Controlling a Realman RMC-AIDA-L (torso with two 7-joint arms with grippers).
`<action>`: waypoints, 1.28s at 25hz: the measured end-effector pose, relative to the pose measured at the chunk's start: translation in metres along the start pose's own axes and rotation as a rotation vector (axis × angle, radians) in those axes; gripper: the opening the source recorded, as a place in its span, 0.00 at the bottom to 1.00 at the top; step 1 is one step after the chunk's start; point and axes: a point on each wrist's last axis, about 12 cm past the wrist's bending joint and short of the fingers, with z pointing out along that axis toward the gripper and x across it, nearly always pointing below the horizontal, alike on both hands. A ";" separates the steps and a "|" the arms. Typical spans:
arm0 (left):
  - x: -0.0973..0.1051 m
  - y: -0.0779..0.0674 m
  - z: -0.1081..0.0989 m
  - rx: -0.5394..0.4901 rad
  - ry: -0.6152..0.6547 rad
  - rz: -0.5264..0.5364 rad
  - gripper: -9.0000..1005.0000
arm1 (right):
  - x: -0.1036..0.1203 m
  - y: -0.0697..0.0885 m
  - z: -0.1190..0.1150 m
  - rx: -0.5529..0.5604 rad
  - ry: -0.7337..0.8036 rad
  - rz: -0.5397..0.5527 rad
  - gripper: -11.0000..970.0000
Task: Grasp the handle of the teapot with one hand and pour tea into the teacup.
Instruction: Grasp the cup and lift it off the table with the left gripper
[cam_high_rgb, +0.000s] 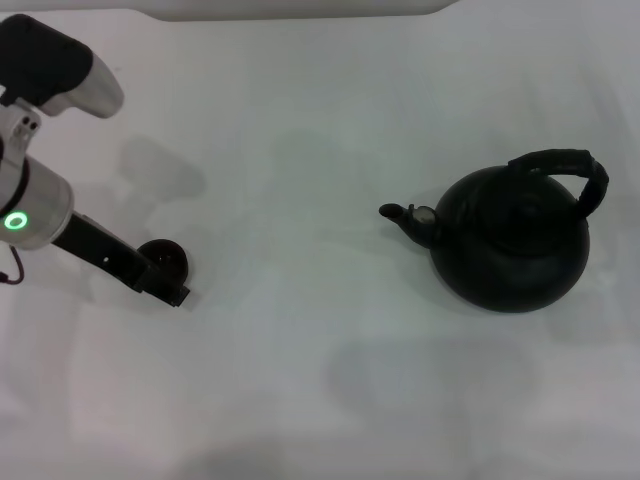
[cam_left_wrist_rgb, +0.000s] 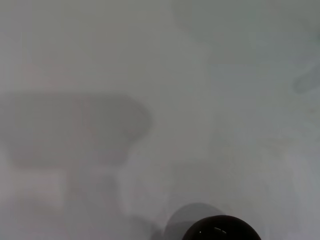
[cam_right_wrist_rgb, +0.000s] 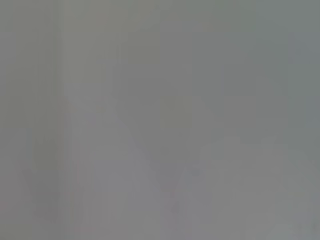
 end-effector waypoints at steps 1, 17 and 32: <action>0.000 0.000 0.001 -0.001 0.002 -0.001 0.87 | 0.000 0.000 0.000 0.000 0.000 0.000 0.90; -0.002 0.004 0.006 -0.015 -0.015 -0.021 0.87 | 0.001 0.002 -0.001 -0.012 0.003 0.000 0.90; -0.006 0.006 0.006 -0.029 -0.032 -0.003 0.78 | 0.001 0.001 0.000 -0.006 0.003 0.001 0.90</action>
